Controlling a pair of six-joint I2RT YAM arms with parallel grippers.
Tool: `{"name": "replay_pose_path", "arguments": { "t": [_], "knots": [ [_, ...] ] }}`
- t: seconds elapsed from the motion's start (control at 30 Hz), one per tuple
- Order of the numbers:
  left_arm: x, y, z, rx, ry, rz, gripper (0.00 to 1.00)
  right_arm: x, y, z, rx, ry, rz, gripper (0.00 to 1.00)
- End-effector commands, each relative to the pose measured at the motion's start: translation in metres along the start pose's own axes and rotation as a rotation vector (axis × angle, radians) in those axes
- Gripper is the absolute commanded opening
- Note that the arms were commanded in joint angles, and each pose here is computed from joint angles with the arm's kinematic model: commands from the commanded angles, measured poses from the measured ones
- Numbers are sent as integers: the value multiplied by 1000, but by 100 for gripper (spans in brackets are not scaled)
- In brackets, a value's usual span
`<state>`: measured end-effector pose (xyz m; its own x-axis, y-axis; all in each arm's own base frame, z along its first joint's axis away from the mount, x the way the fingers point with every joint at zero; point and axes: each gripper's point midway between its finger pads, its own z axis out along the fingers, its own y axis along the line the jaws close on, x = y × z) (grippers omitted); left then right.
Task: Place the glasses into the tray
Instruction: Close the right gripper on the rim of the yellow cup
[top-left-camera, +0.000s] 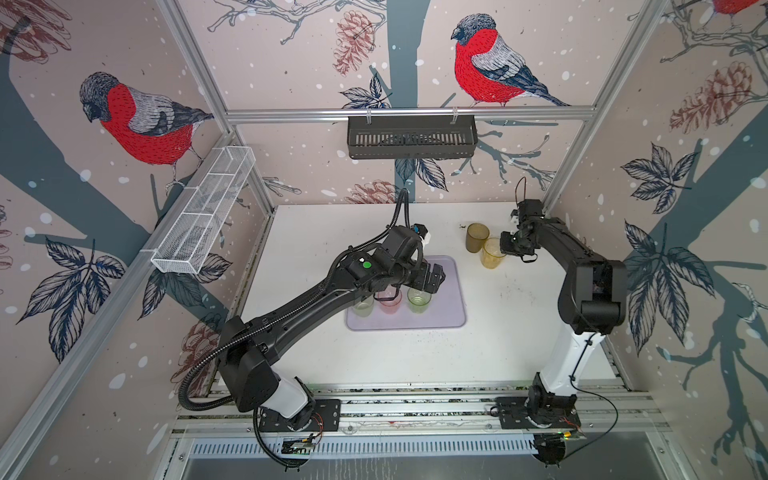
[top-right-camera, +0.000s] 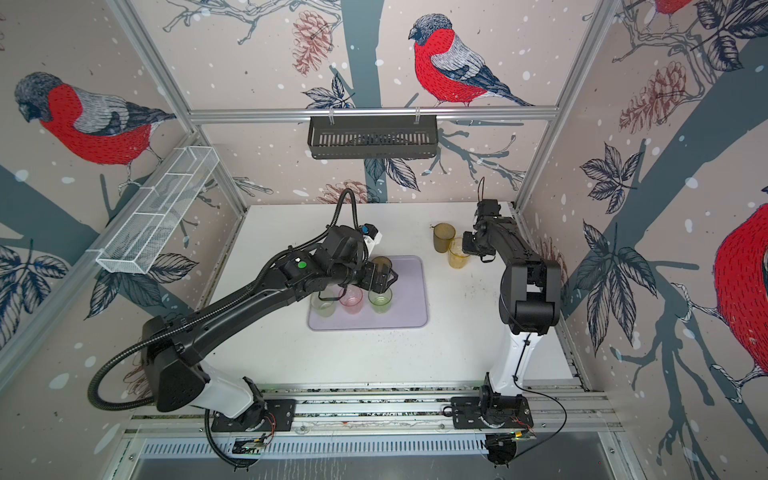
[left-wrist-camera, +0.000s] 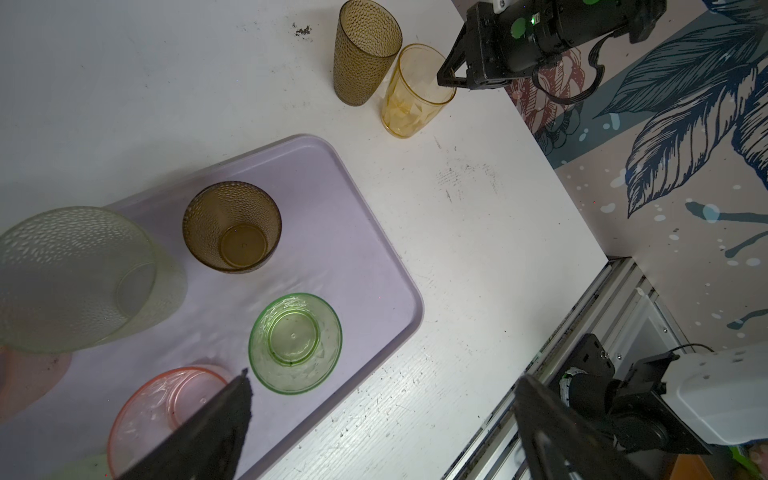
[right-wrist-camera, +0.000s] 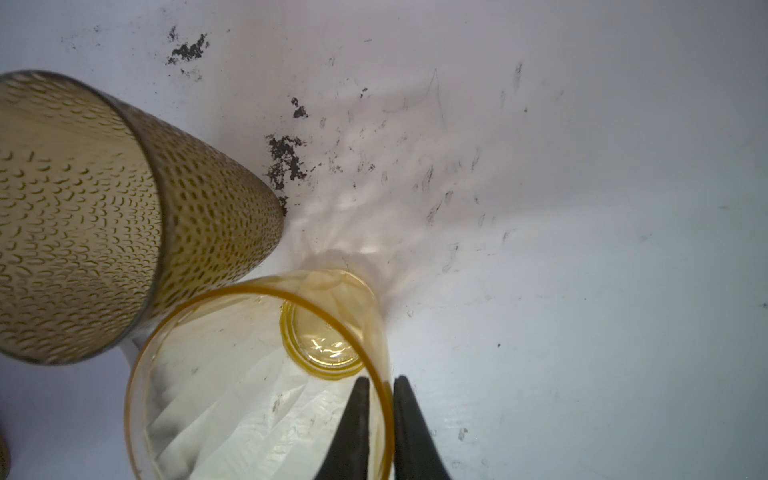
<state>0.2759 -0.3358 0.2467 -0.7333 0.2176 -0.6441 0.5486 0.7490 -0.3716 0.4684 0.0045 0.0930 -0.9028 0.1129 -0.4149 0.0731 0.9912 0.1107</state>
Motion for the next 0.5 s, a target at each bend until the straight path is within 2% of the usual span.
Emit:
{"name": "replay_pose_path", "arguments": {
  "t": [0.0, 0.47],
  "knots": [
    [0, 0, -3, -6, -8, 9, 98, 2, -2, -3, 9, 7, -15, 14],
    [0, 0, -4, -6, -15, 4, 98, 1, -3, -5, 16, 4, -18, 10]
  ]
}}
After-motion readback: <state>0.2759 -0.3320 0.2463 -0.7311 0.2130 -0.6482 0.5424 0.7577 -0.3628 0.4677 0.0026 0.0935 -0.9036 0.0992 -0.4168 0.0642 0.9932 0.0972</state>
